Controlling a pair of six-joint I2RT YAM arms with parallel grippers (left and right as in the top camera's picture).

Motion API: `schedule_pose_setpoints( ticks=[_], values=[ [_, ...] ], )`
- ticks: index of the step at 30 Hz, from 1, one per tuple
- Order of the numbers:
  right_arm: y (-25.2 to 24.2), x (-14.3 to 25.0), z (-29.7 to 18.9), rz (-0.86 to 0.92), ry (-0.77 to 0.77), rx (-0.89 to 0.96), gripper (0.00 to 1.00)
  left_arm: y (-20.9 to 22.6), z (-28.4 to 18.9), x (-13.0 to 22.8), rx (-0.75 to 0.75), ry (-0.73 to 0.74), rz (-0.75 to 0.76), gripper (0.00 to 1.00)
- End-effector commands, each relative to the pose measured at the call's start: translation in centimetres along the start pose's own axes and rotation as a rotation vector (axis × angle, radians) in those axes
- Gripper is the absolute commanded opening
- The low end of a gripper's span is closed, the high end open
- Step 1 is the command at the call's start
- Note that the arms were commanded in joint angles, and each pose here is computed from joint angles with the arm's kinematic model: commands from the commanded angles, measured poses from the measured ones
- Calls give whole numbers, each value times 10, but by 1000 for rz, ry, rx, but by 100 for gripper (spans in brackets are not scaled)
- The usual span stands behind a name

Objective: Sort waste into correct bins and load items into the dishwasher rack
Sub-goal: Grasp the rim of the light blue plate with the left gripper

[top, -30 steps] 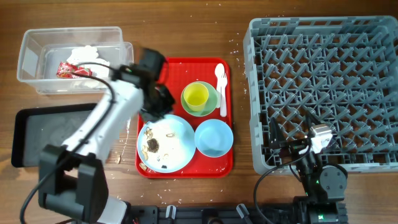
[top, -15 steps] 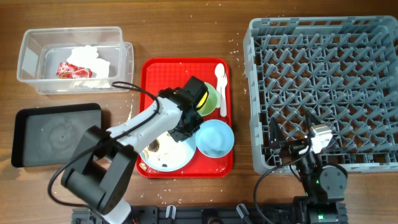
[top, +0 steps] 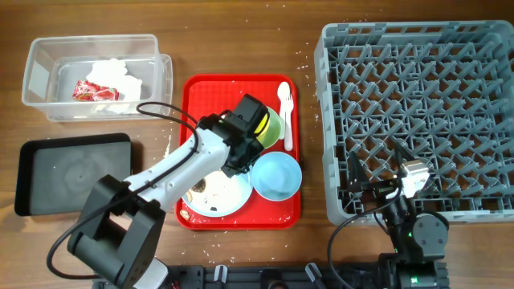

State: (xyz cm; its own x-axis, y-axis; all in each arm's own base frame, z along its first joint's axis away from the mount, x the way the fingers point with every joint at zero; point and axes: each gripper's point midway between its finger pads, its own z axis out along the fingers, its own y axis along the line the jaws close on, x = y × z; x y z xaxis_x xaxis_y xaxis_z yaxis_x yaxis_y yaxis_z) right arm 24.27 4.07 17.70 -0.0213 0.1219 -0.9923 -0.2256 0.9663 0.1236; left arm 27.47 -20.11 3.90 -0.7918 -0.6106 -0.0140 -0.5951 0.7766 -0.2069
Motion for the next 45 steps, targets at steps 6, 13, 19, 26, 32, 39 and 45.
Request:
schedule_pose_setpoints(
  ticks=[6, 13, 19, 26, 32, 39, 45],
  values=[
    [0, -2, 0, -19, -9, 0, 100, 4, 28, 0, -55, -25, 6, 27],
    [0, -2, 0, -20, -9, 0, 100, 9, 32, 6, -84, -14, 22, 10],
    [0, -2, 0, -19, -9, 0, 100, 13, 32, 21, -126, -43, 90, 11],
    [0, -2, 0, -19, -9, 0, 100, 17, 35, 17, -143, -44, 75, 4],
    [0, -2, 0, -20, -9, 0, 100, 17, 18, -1, -174, -54, 101, 4],
    [0, -2, 0, -19, -9, 0, 100, 14, -14, -23, -247, -142, 115, 4],
    [0, -2, 0, -19, -9, 0, 100, 12, -26, -39, -256, -166, 136, 4]
  ],
)
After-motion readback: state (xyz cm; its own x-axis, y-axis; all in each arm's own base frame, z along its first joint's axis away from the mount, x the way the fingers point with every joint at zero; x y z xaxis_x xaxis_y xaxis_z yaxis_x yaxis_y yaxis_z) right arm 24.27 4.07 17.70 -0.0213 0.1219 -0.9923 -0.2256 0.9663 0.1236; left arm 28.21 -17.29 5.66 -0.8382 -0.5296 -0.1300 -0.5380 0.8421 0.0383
